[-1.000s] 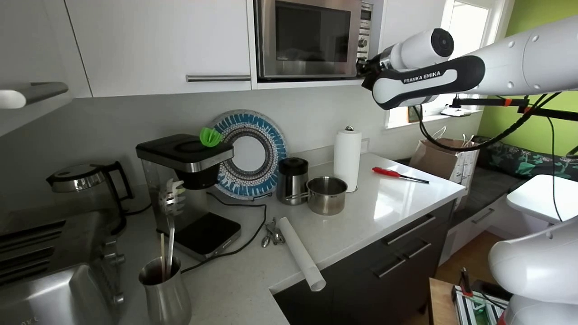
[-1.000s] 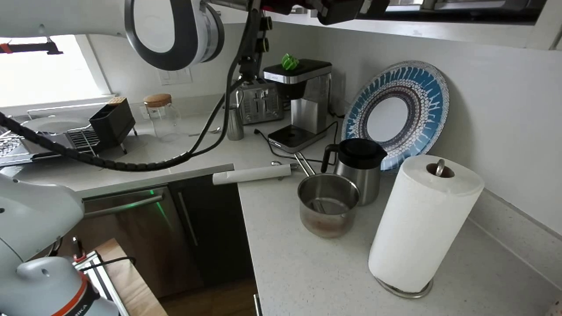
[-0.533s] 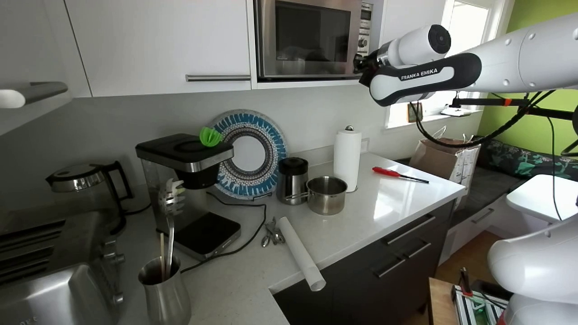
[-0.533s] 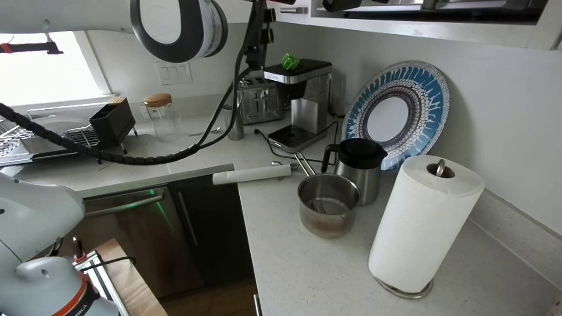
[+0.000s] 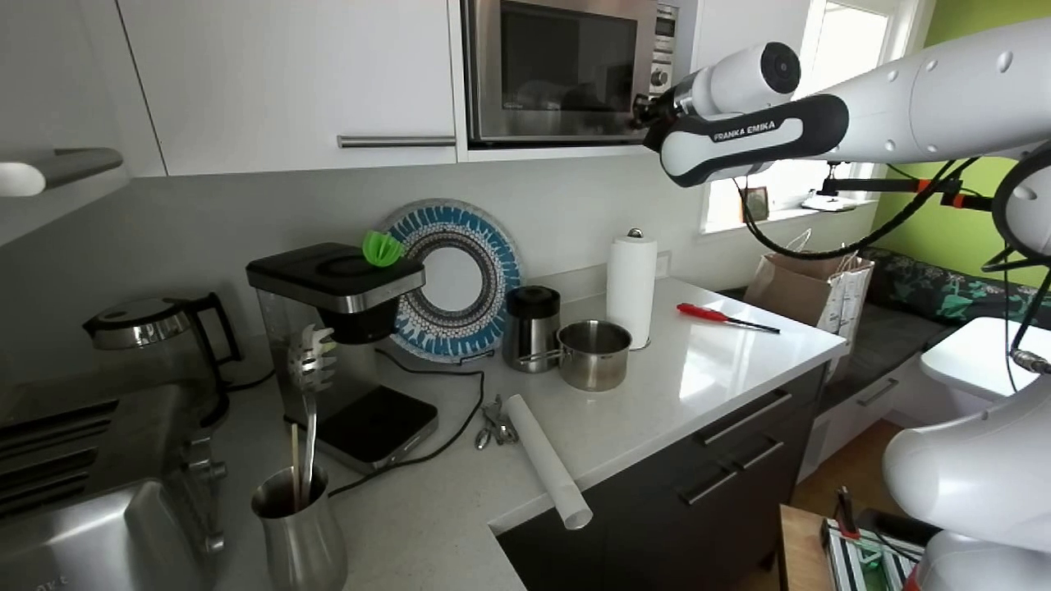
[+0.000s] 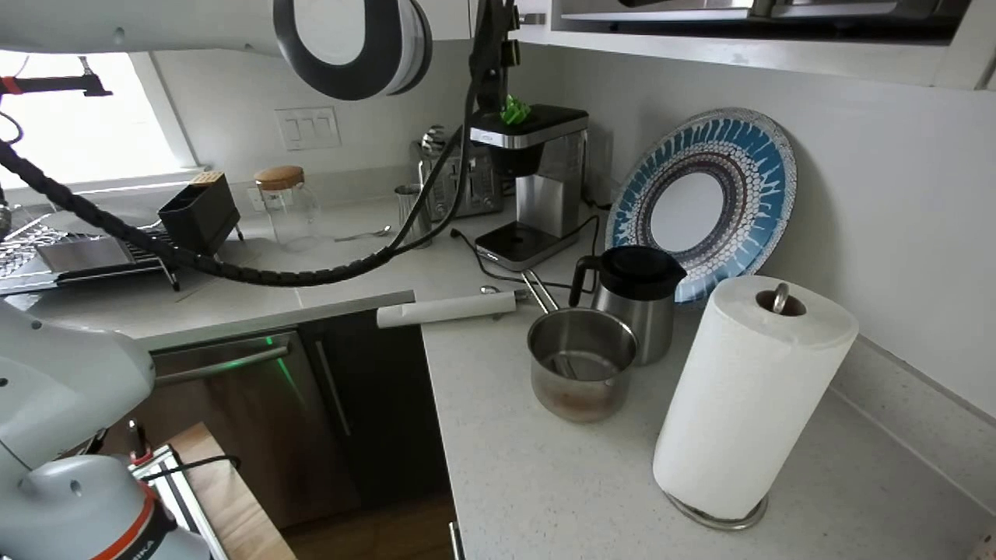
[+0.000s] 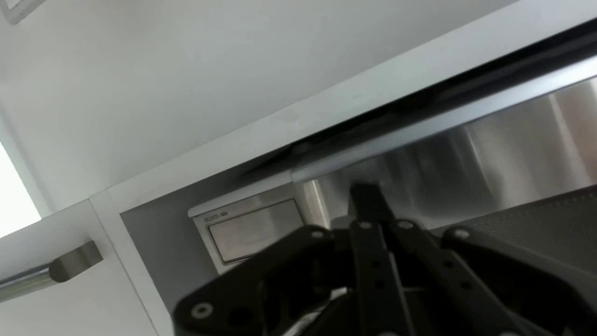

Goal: Close the microwave door

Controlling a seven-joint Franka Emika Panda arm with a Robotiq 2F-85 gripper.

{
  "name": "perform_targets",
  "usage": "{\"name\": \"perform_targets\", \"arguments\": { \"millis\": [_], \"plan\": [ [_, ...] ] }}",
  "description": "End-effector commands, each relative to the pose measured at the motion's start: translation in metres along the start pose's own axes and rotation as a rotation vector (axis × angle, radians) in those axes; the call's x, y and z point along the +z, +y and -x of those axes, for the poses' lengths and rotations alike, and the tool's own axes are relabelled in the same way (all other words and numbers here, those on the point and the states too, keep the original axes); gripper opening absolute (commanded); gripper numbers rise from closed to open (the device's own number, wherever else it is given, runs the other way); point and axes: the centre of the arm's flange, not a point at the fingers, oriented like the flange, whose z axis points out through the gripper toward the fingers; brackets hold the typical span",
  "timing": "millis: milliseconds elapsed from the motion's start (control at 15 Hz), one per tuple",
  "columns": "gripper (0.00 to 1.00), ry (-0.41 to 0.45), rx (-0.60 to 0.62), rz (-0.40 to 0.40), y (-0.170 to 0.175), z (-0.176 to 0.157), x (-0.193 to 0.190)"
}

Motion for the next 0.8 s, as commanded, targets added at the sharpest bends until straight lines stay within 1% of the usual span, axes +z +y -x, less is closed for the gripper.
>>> {"name": "perform_targets", "arguments": {
  "millis": [0,400,533,667,733],
  "plan": [
    [0.0,-0.03,0.012,-0.001,-0.016,-0.01,0.036],
    [0.0,-0.092,0.015,0.019,-0.024,-0.02,0.062],
    [0.0,-0.103,0.0,0.042,-0.024,-0.019,0.049],
    [0.0,-0.134,-0.043,0.044,-0.015,-0.008,0.012],
    [0.0,-0.151,-0.067,0.035,-0.01,-0.006,0.0]
  ]
}}
